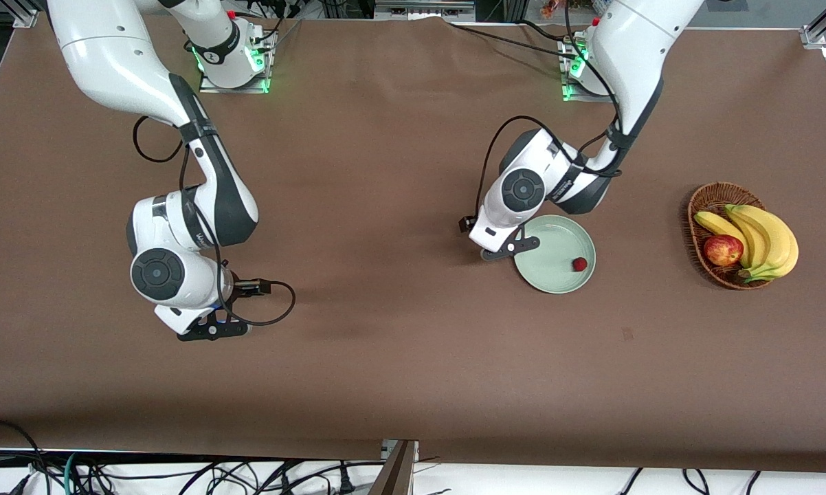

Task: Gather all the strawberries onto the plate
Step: 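Grasp the last strawberry with the right gripper while the left gripper grasps another, then place the strawberry on the plate while the right gripper carries the last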

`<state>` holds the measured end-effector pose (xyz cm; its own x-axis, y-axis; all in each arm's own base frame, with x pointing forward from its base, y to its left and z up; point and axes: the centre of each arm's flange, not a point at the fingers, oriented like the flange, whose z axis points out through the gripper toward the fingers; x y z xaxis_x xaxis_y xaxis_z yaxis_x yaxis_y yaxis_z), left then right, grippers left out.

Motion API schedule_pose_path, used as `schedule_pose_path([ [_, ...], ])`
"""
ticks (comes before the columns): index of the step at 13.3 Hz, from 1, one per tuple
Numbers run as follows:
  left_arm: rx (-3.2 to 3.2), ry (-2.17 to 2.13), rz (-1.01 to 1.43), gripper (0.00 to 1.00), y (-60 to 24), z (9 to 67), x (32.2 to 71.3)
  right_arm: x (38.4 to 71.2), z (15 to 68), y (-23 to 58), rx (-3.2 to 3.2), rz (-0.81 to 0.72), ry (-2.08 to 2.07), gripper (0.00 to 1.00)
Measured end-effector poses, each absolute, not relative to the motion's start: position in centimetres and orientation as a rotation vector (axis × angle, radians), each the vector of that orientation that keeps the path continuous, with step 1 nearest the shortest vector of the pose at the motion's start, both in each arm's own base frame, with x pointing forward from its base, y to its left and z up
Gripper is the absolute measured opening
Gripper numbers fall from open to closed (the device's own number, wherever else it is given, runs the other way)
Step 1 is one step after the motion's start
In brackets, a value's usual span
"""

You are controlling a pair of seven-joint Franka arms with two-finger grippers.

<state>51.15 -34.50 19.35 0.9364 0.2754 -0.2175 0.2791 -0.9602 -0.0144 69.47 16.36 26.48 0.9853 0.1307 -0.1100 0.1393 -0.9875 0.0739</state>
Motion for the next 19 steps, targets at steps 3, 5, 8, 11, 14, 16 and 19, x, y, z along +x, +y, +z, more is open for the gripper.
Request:
schedule_pose_path([
  [3, 3.067, 0.444, -0.342, 0.7, -35.2, 17.5, 50.4, 68.6, 23.8, 14.0, 3.046, -0.115, 0.242, 1.0],
  [5, 3.068, 0.444, -0.345, 0.49, -35.2, 17.4, 50.4, 68.7, 22.9, 11.5, 3.045, -0.109, 0.283, 1.0],
  [8, 3.068, 0.443, -0.344, 0.3, -35.2, 17.4, 50.4, 68.9, 22.4, 7.8, 3.047, -0.127, 0.289, 1.0],
  [11, 3.097, 0.439, -0.395, 0.3, -34.9, 18.4, 50.7, 68.0, 20.5, 6.4, 3.053, -0.125, 0.273, 0.97],
  [14, 3.143, 0.27, -0.449, 0.3, -33.2, 22.9, 53.2, 66.3, 17.6, 6.0, 3.057, -0.138, 0.274, 0.82],
  [16, 3.134, 0.04, -0.476, 0.3, -30.0, 26.3, 56.1, 66.1, 17.4, 5.8, 3.061, -0.143, 0.295, 0.74],
  [19, 3.049, -0.353, -0.491, 0.3, -23.5, 28.0, 59.7, 66.2, 17.9, 5.7, 3.063, -0.132, 0.306, 0.37],
])
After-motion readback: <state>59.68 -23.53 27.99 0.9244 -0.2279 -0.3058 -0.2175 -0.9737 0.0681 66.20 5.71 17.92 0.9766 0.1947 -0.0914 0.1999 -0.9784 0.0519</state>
